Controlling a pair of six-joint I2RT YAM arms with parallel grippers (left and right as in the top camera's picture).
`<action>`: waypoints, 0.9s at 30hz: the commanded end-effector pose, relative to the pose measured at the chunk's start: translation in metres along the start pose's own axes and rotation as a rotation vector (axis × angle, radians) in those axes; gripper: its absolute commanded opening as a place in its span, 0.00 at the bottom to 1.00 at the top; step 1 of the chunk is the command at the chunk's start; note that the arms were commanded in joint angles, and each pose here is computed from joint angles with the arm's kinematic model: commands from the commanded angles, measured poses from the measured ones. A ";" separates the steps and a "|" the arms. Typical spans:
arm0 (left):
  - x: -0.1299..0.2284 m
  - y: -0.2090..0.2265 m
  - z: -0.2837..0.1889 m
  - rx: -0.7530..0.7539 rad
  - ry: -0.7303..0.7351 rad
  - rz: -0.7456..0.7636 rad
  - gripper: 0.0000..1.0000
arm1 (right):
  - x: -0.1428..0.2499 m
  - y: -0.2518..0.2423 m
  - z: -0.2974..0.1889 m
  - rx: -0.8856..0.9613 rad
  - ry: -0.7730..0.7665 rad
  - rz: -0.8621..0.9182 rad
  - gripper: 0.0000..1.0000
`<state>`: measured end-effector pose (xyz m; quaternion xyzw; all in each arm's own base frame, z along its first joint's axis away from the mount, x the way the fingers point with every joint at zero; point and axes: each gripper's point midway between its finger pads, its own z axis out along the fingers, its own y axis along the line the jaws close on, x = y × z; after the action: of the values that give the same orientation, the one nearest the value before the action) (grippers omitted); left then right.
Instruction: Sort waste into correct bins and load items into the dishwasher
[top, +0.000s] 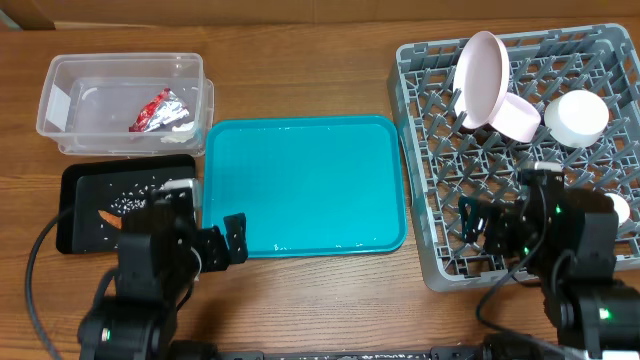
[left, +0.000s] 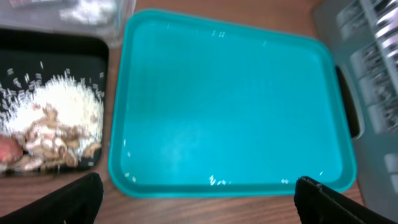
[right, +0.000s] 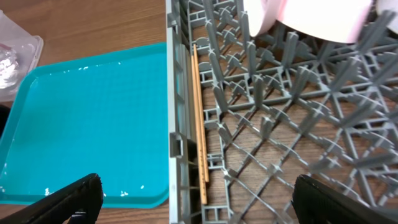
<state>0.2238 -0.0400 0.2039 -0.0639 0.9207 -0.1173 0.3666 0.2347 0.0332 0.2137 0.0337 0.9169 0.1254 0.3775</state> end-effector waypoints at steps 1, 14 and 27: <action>-0.003 -0.001 -0.009 0.014 -0.066 -0.012 1.00 | 0.006 -0.005 -0.005 0.030 -0.011 0.001 1.00; 0.008 0.002 -0.007 0.000 -0.017 -0.017 1.00 | 0.008 -0.006 -0.001 0.034 0.012 0.006 1.00; 0.008 0.002 -0.006 -0.001 -0.015 -0.017 1.00 | 0.007 -0.002 -0.018 0.028 -0.064 -0.024 1.00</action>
<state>0.2131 -0.0389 0.2056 -0.0662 0.9161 -0.1205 0.3767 0.2217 0.0313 0.2172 0.0324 0.9130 0.1153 0.3901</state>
